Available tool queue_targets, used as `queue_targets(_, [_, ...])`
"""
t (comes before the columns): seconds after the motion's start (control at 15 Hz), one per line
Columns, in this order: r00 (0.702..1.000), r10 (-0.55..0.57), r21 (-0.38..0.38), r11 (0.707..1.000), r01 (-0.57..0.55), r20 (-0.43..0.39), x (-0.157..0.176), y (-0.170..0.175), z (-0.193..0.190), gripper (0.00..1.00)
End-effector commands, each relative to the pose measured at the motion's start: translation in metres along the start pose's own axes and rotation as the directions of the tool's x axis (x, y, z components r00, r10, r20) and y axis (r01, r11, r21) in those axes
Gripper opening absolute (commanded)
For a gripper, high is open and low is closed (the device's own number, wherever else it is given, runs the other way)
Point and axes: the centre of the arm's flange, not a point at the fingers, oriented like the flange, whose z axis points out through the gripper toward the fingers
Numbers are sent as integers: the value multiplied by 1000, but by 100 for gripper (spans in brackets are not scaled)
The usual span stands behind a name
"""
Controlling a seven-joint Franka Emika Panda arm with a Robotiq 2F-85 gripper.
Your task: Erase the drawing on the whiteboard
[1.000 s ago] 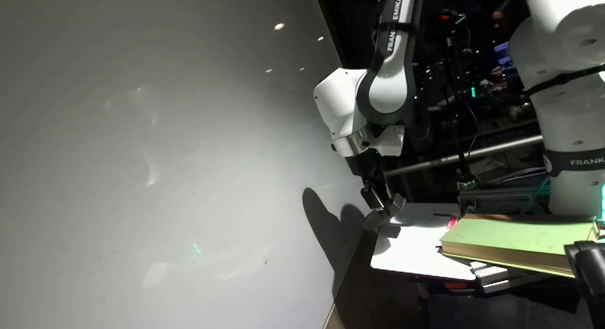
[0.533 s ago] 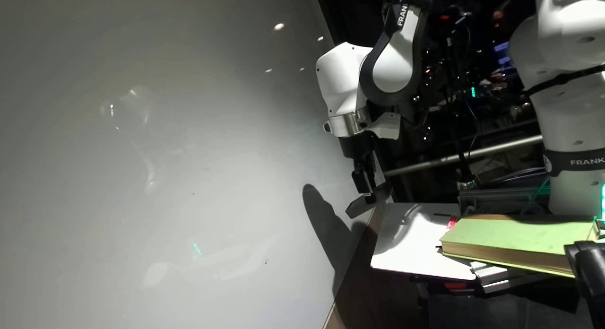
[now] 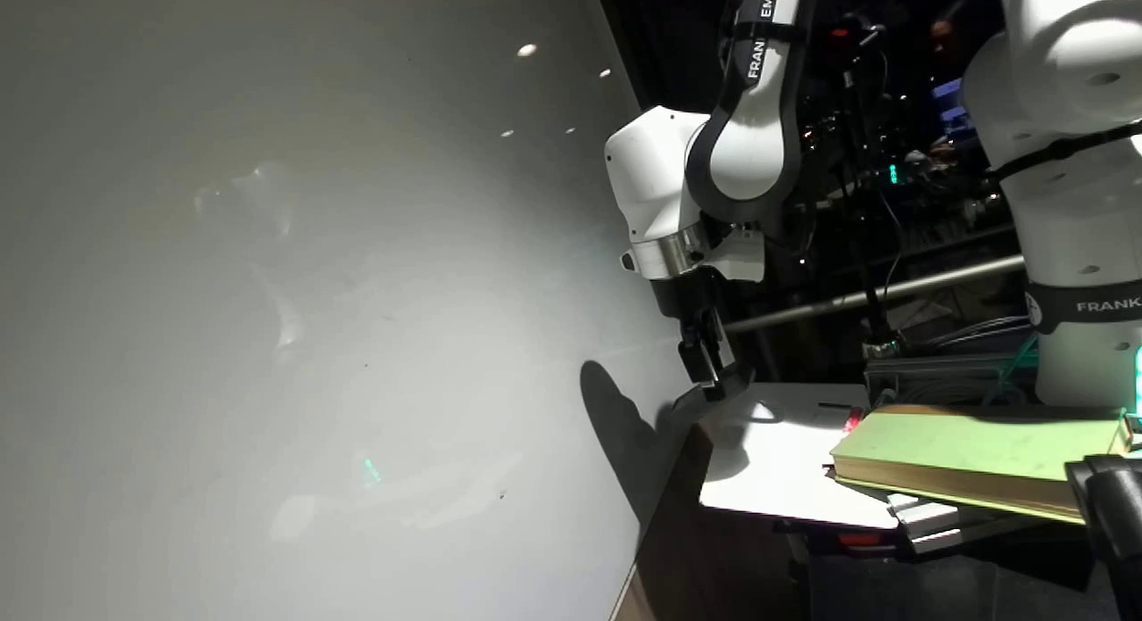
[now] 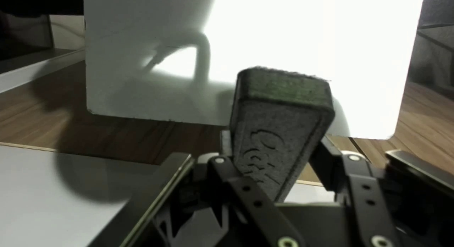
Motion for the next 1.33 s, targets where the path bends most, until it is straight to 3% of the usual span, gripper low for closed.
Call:
queue_targets(0.0, [1000,-24,-2,1000,24,6,-27,4,25,30])
queue_targets(0.6, [998,-57,-17,998,57,33,-30,10,55,30])
queue_targets(1.0, [996,-81,-30,996,82,41,-35,5,48,30])
queue_targets(1.27, [993,-73,-35,996,76,92,-43,8,39,30])
